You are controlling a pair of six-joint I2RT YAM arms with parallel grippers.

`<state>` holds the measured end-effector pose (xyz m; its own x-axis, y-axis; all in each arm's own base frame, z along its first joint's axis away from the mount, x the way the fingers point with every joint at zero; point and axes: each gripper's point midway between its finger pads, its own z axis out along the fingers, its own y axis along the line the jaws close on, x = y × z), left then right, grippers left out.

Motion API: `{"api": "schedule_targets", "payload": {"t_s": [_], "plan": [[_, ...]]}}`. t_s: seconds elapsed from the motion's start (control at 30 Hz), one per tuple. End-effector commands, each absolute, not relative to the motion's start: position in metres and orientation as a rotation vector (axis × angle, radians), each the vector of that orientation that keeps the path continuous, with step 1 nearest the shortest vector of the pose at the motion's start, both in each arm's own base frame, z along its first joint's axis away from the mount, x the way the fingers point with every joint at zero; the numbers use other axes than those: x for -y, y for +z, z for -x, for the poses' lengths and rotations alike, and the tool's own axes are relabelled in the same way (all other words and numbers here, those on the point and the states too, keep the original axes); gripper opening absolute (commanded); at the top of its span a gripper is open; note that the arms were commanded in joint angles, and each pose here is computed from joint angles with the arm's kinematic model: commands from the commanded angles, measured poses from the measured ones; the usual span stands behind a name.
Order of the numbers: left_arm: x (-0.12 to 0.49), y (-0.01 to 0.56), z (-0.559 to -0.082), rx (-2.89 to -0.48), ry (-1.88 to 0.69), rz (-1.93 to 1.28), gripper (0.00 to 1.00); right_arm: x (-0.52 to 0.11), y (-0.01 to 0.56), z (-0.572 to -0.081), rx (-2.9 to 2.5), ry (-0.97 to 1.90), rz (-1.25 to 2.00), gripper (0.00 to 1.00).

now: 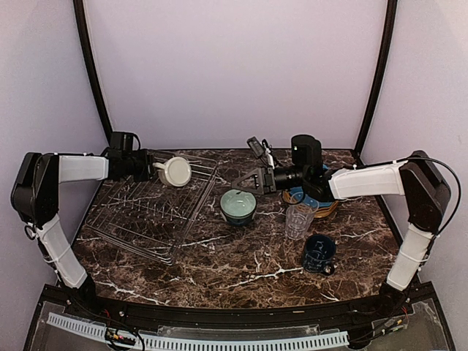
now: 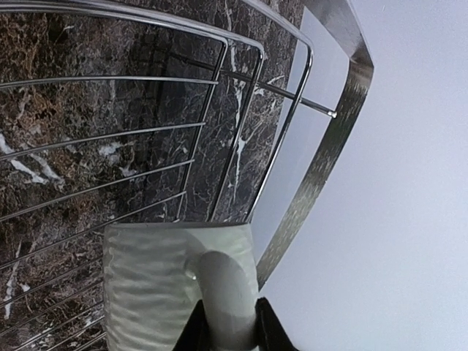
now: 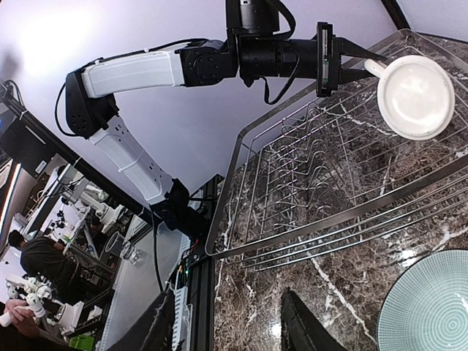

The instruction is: Load the mixed dishes into the dish rack

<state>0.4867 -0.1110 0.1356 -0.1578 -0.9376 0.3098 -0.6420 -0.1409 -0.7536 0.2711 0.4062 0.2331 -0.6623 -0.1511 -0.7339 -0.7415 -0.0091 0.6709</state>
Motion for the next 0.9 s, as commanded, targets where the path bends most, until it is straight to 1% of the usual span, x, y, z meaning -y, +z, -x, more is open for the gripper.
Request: {"api": "schedule_targets", "payload": {"t_s": [0.0,0.07,0.23,0.4,0.53,0.73,0.87], "plan": [[0.11,0.13,-0.471,-1.741,-1.238,1.872,0.03,-0.404,0.236,-0.274,-1.8,1.72,0.915,0.47],[0.108,0.133,-0.469,-1.725,-1.243,1.876,0.01,-0.405,0.236,-0.274,-1.8,1.725,0.912,0.47],[0.113,0.132,-0.458,-1.69,-1.277,1.919,0.01,-0.406,0.236,-0.275,-1.803,1.737,0.913,0.46],[0.133,0.142,-0.456,-1.648,-1.342,1.926,0.01,-0.407,0.235,-0.276,-1.807,1.745,0.909,0.45],[0.152,0.137,-0.451,-1.615,-1.356,1.983,0.01,-0.407,0.235,-0.275,-1.808,1.757,0.904,0.45],[0.186,0.149,-0.464,-1.509,-1.543,1.95,0.01,-0.407,0.234,-0.274,-1.816,1.768,0.902,0.44],[0.184,0.163,-0.472,-1.432,-1.585,1.914,0.01,-0.405,0.233,-0.272,-1.818,1.759,0.906,0.44]]}}
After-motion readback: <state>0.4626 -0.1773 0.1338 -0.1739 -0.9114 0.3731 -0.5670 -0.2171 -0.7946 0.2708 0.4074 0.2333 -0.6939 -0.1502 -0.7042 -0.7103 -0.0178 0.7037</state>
